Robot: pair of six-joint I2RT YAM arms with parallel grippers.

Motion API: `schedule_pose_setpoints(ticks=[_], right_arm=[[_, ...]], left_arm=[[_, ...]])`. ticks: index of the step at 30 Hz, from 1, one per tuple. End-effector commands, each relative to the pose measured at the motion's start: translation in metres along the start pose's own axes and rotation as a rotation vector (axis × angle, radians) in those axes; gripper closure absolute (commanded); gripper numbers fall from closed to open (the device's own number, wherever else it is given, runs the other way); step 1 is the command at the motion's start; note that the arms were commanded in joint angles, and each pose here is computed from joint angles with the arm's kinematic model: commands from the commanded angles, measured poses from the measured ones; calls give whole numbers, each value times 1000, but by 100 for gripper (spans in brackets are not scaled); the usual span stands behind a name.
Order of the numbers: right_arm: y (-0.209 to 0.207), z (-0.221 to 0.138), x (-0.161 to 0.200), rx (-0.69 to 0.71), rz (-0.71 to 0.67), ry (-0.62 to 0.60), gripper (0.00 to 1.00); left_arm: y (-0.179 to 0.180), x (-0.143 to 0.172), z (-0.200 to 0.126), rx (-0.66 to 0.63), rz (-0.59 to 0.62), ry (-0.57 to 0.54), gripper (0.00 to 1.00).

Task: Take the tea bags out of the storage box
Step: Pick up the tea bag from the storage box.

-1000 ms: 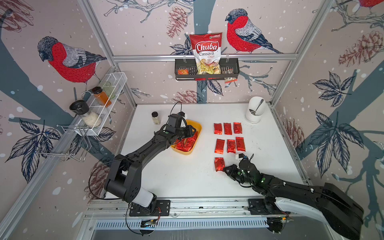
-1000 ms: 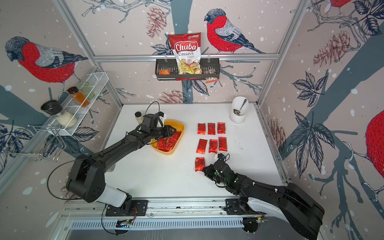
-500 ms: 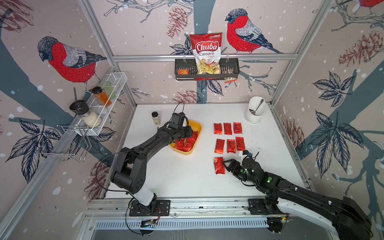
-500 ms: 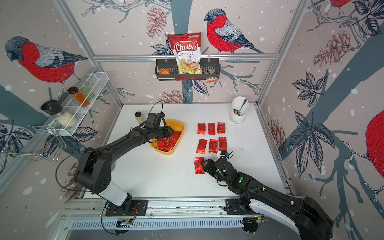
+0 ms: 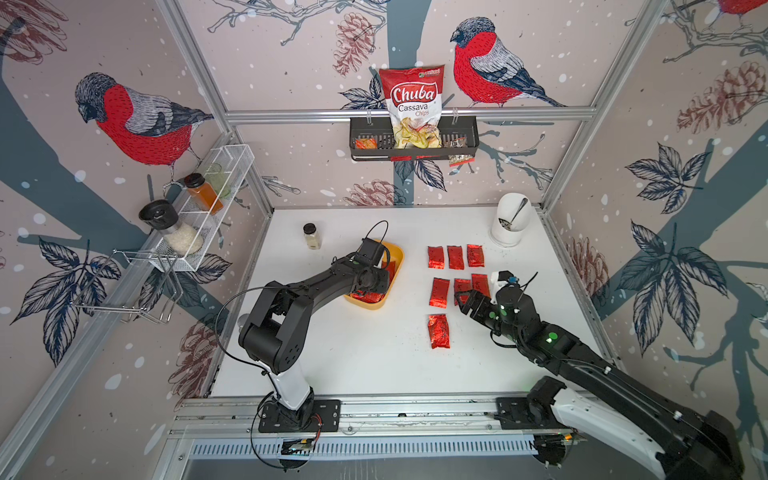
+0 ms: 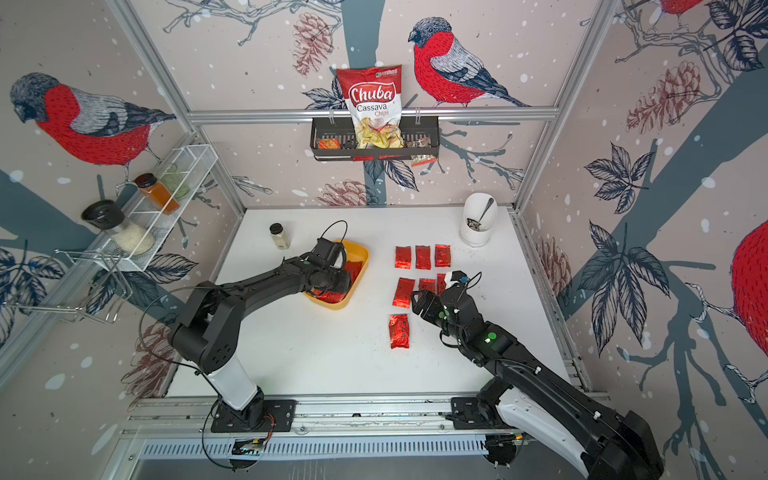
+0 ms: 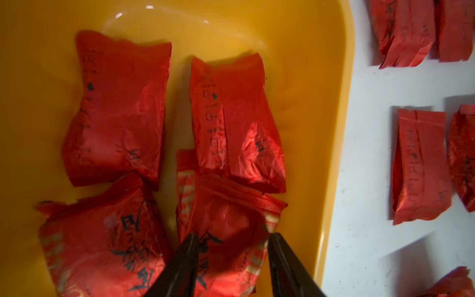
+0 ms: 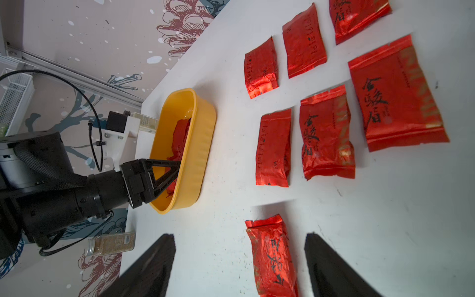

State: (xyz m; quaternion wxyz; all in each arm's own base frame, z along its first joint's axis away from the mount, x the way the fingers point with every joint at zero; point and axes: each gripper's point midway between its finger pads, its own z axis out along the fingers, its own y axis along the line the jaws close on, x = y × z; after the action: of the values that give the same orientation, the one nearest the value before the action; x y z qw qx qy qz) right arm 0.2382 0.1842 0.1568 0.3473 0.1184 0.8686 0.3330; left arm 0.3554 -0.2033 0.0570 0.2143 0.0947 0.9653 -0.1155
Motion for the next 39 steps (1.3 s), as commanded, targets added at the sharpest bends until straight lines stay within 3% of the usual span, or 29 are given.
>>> schedule_pose_setpoints(ticks=[1,10,20,22,24,27,30,39], right_arm=[[13,3,-5,-55,-59,23,16],[25,20,-14,-91,-80,49,16],[31,29,-14,-108,-87,88,17],[33,29,-15,-114,-89,84,17],[33,29,-16,-115,-89,81,17],[33,30,-16,-119,-91,80,17],[34,32,-16,-123,-91,85,18],[38,31,-18,-133,-94,88,18]], left_arm=[[5,5,1,-27,3,-6,50],[16,5,2,-145,28,-8,49],[46,-30,-11,-332,-35,-69,71],[46,-38,-14,-307,-48,-83,69],[37,-46,-15,-254,-40,-95,58],[13,-58,-14,-127,-6,-106,51],[-5,-66,-6,-15,9,-85,49],[2,-80,18,32,-43,-55,52]])
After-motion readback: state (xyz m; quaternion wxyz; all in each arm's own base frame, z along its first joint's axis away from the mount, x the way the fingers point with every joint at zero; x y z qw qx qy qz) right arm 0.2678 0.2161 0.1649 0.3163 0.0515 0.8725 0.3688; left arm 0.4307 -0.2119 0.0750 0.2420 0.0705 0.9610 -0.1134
